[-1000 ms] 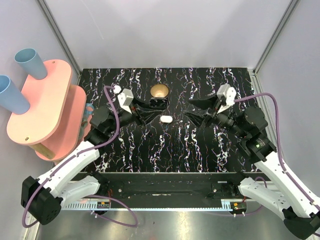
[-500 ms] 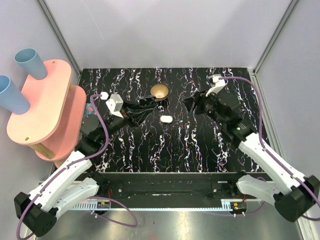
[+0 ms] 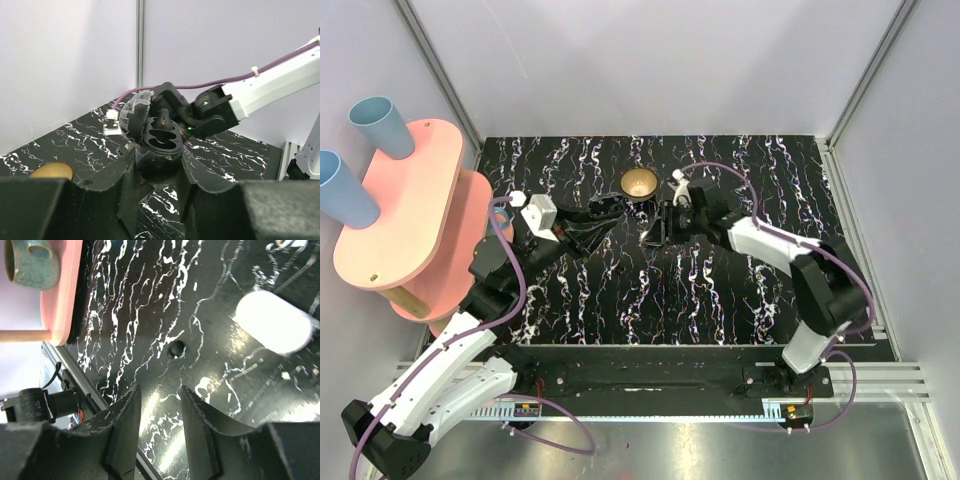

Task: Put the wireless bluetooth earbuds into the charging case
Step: Move the left earbud to the center of the board.

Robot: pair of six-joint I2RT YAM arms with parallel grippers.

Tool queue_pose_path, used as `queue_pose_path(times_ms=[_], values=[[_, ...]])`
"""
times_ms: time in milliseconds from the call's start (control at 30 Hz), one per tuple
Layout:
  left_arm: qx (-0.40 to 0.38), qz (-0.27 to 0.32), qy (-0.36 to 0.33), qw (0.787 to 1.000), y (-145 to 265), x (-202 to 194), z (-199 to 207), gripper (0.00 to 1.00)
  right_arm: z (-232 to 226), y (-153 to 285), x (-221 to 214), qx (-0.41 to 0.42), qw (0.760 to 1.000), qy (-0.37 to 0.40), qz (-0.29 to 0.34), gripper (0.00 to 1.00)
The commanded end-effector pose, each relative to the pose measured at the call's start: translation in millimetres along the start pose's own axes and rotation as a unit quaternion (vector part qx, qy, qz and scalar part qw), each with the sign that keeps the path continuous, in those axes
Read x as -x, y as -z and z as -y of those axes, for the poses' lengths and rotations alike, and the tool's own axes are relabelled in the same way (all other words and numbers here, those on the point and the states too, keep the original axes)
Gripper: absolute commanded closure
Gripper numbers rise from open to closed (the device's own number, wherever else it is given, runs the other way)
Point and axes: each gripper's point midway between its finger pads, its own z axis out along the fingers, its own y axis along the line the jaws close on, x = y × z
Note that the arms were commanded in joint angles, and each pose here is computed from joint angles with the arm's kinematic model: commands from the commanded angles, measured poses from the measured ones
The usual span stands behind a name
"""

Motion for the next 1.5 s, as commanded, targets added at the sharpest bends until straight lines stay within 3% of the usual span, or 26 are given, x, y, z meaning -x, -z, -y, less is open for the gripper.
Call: queue_pose_path(times_ms=[0, 167, 567, 1200, 1467], values=[[0.013, 0.015, -0.006, 1.000, 1.6, 10.3, -3.7, 1.00, -40.4, -20.0, 7.9, 0.081, 0.995, 0.049, -0.034, 0.55], [0.017, 0.013, -0.005, 1.000, 2.6, 9.8, -4.3, 1.00, -35.1, -49.5, 3.9, 0.073, 0.994, 0.050, -0.059, 0.55], [0.019, 0.003, -0.002, 1.000, 1.8, 2.5, -6.6, 1.00, -11.0, -95.6, -51.3, 0.018, 0.988, 0.073, -0.137, 0.56], [0.020, 0.004, 0.000, 1.000, 0.4, -0.1, -8.0, 1.00, 13.4, -120.6, -54.4, -0.043, 0.985, 0.099, -0.133, 0.56], [0.020, 0.001, 0.002, 1.000, -0.5, -3.0, -8.3, 1.00, 15.2, -120.9, -65.6, -0.041, 0.982, 0.108, -0.147, 0.60]])
